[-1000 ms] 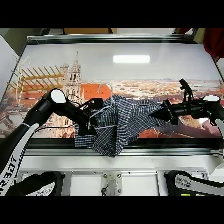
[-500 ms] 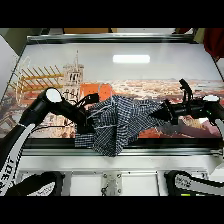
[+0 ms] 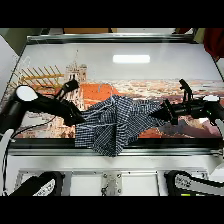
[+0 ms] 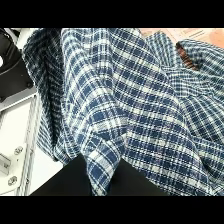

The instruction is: Fold the clothes and pants, and hang the long-sleeved shirts on hangers.

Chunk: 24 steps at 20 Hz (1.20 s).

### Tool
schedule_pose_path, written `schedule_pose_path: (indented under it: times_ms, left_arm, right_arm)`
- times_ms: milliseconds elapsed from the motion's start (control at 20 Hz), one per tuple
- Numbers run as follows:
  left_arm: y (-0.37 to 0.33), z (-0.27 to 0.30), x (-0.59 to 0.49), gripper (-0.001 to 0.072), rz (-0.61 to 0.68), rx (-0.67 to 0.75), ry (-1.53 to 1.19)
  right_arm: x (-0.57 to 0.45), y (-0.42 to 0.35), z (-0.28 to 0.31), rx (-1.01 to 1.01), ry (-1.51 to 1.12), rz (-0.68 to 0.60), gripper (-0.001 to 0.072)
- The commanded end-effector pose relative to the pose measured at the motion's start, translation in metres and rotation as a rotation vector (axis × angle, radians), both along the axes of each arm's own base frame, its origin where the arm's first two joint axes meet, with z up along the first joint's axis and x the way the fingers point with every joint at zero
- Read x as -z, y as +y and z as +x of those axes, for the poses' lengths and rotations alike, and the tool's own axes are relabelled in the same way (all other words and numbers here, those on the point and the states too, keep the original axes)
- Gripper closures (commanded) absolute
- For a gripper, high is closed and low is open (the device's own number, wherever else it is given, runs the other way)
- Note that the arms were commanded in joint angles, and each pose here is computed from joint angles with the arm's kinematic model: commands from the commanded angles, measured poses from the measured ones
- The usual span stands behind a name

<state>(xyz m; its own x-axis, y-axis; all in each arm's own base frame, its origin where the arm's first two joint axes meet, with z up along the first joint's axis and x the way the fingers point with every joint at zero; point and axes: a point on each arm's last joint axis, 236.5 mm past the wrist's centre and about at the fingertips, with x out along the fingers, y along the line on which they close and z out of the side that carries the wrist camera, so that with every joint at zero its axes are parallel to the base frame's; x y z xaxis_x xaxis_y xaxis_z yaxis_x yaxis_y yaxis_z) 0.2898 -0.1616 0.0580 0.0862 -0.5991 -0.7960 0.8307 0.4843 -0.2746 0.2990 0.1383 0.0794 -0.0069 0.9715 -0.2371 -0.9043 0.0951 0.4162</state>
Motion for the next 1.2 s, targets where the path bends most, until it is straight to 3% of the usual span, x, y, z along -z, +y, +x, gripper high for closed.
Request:
schedule_pose_path:
  times_ms: [0,150,300,350,400,600,1000,1050,1150]
  left_arm:
    - [0.046,0.037,-0.036,0.0257,-0.030,-0.312,-0.110]
    - [0.088,0.034,-0.048,0.0258,0.048,-0.525,-0.113]
    - [0.101,0.011,-0.027,0.0250,0.105,-0.695,0.005]
    - [0.089,0.000,-0.015,0.0058,0.073,-0.698,0.059]
    - [0.071,-0.010,0.000,-0.0004,0.017,-0.717,0.136]
    - [0.008,-0.039,0.061,0.0034,-0.179,-0.883,0.468]
    - [-0.065,-0.063,0.129,0.0036,-0.234,-0.984,0.851]
    - [-0.067,-0.059,0.132,0.0081,-0.233,-0.993,0.850]
    - [-0.070,-0.047,0.129,0.0369,-0.239,-0.991,0.831]
  right_arm:
    - [-0.013,0.002,0.005,0.022,-0.023,0.039,0.0699]
    - [-0.044,0.005,0.025,0.122,-0.099,0.112,0.0699]
    - [-0.054,0.000,0.050,0.257,-0.113,0.093,0.0699]
    - [-0.055,-0.001,0.054,0.279,-0.125,0.080,0.0699]
    - [-0.057,-0.002,0.056,0.290,-0.135,0.074,0.0699]
    - [-0.060,-0.001,0.055,0.295,-0.148,0.069,0.0699]
    - [-0.060,-0.001,0.055,0.302,-0.112,0.074,0.0699]
    - [-0.060,-0.001,0.055,0.301,-0.112,0.075,0.0699]
    - [-0.062,-0.001,0.054,0.297,-0.116,0.075,0.0699]
